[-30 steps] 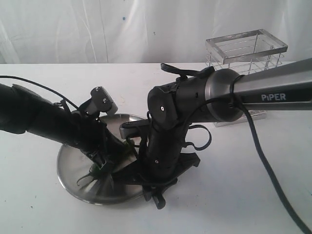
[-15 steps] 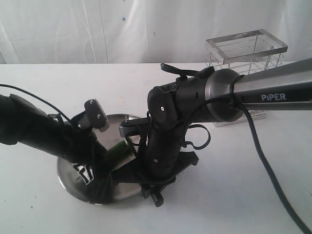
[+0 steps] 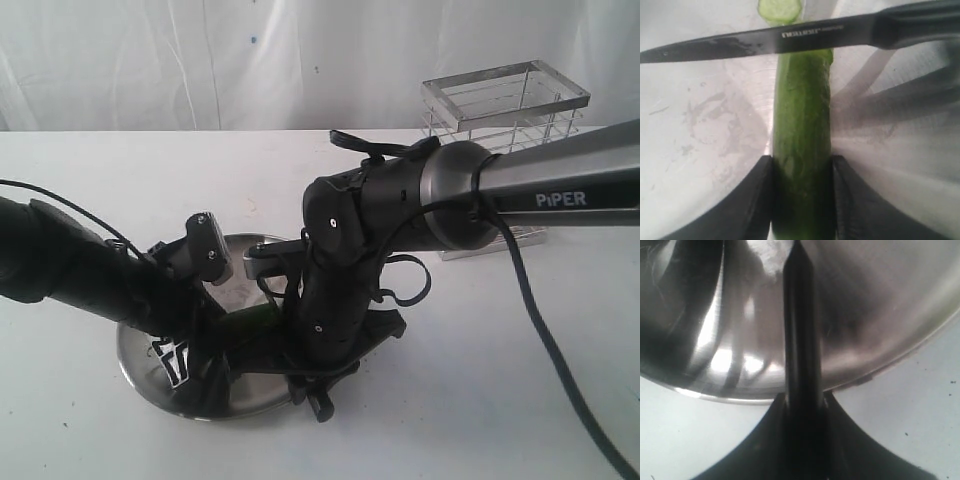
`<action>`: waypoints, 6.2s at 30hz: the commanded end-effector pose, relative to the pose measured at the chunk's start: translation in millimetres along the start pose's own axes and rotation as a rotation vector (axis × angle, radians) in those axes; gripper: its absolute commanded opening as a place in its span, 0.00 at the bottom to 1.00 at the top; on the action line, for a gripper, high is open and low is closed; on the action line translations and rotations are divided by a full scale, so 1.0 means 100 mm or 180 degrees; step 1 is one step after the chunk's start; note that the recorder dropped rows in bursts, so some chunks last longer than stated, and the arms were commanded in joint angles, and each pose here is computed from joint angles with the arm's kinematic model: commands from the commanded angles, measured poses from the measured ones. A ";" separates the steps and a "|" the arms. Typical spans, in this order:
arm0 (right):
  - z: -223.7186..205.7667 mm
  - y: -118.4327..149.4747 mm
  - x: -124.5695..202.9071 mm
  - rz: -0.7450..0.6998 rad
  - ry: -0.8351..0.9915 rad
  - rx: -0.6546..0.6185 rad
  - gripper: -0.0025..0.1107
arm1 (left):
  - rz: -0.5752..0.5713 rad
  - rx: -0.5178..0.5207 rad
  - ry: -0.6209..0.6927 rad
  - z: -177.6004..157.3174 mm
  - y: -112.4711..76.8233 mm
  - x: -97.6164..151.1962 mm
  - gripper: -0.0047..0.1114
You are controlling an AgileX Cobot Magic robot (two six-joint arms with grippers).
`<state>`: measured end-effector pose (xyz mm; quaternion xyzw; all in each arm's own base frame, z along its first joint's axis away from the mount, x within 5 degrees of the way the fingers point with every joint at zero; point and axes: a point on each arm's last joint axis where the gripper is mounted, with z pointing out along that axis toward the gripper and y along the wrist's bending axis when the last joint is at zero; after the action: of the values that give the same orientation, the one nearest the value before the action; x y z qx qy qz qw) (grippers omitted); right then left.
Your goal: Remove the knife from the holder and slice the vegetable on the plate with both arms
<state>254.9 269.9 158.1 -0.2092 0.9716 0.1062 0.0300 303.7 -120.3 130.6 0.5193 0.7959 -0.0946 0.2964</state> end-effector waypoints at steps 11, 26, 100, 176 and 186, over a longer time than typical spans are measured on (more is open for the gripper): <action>-0.03 0.00 -0.01 0.0021 -0.0026 -0.0020 0.02 | 0.0062 -0.0138 0.0165 0.05 0.02 0.09 0.44; -0.07 0.02 -0.02 0.0535 -0.0125 -0.0070 0.02 | -0.0100 -0.0702 -0.0368 -0.54 0.12 -0.27 0.66; 0.07 0.39 0.08 0.1130 -0.0317 -0.0074 0.02 | -0.2293 -0.0872 -0.0581 -0.68 0.00 -0.09 0.04; -0.29 0.44 0.04 0.2151 -0.0099 -0.0962 0.02 | -0.2558 -0.1005 -0.0331 -0.52 0.02 0.07 0.04; -0.14 0.39 0.06 0.2232 0.0060 -0.0696 0.02 | -0.2552 -0.1013 -0.0328 -0.52 0.02 0.07 0.04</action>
<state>230.7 301.7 182.6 0.1299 0.9660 0.2204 -0.0364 285.7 -89.5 170.3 0.1213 0.9217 -0.0935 0.3565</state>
